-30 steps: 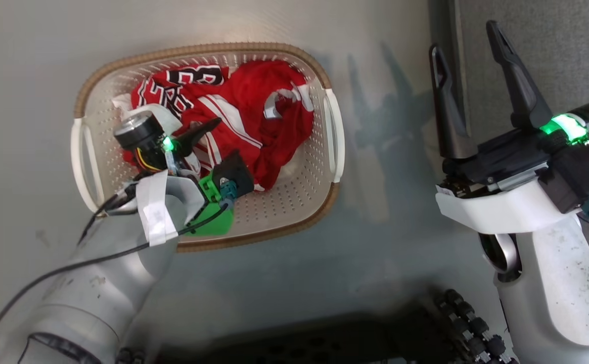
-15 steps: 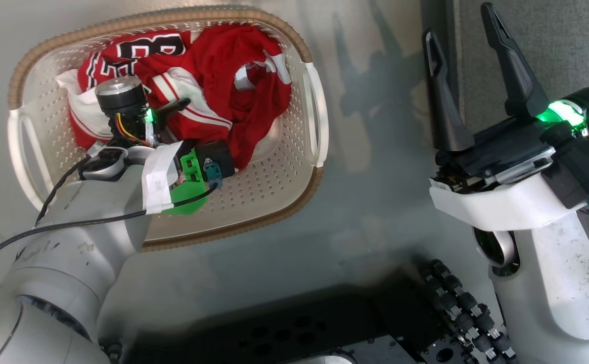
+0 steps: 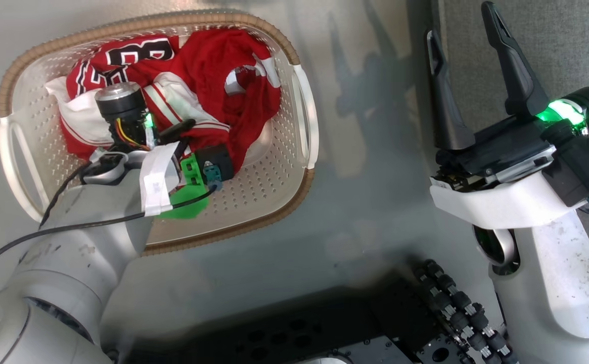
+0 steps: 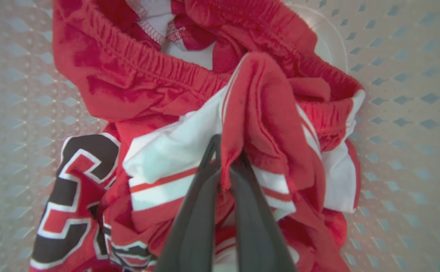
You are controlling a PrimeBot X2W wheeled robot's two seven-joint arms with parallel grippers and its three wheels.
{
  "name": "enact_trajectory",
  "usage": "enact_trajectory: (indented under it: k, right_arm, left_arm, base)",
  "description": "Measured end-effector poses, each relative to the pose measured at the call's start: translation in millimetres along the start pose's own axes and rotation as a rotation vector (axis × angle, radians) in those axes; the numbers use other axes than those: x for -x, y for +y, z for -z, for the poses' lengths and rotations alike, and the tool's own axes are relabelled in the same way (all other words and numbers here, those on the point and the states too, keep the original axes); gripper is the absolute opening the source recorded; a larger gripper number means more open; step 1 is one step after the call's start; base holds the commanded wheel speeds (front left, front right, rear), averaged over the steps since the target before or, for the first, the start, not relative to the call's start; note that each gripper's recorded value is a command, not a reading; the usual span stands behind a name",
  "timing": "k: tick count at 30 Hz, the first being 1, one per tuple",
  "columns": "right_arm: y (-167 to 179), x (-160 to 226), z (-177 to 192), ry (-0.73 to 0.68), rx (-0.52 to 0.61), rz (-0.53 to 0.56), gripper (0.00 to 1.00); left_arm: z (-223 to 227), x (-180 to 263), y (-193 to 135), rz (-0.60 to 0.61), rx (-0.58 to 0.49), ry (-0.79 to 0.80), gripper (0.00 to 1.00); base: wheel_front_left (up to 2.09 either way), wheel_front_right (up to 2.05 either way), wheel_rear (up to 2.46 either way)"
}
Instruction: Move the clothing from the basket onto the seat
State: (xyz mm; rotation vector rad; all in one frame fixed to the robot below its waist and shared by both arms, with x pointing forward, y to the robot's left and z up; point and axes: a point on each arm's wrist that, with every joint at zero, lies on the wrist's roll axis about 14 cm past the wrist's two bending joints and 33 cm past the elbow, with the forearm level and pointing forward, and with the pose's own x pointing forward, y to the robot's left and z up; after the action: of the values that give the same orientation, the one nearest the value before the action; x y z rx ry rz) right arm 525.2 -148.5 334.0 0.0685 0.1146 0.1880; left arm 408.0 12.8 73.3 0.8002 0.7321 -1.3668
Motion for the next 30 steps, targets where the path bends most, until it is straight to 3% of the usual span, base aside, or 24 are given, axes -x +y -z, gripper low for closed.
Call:
enact_trajectory:
  k: [10, 30]
  right_arm:
    - [10.4, 3.3, -25.1, -0.040, -0.005, -0.016, 1.00]
    - [44.9, 58.8, -96.0, -0.106, -0.031, -0.055, 1.00]
  left_arm:
    - [-28.9, 27.4, 2.1, -0.095, 0.141, -0.063, 0.00]
    - [-88.8, 153.1, 27.4, -0.523, 0.553, -0.286, 0.00]
  base:
    - [0.00, 0.00, 0.00]
    - [0.00, 0.00, 0.00]
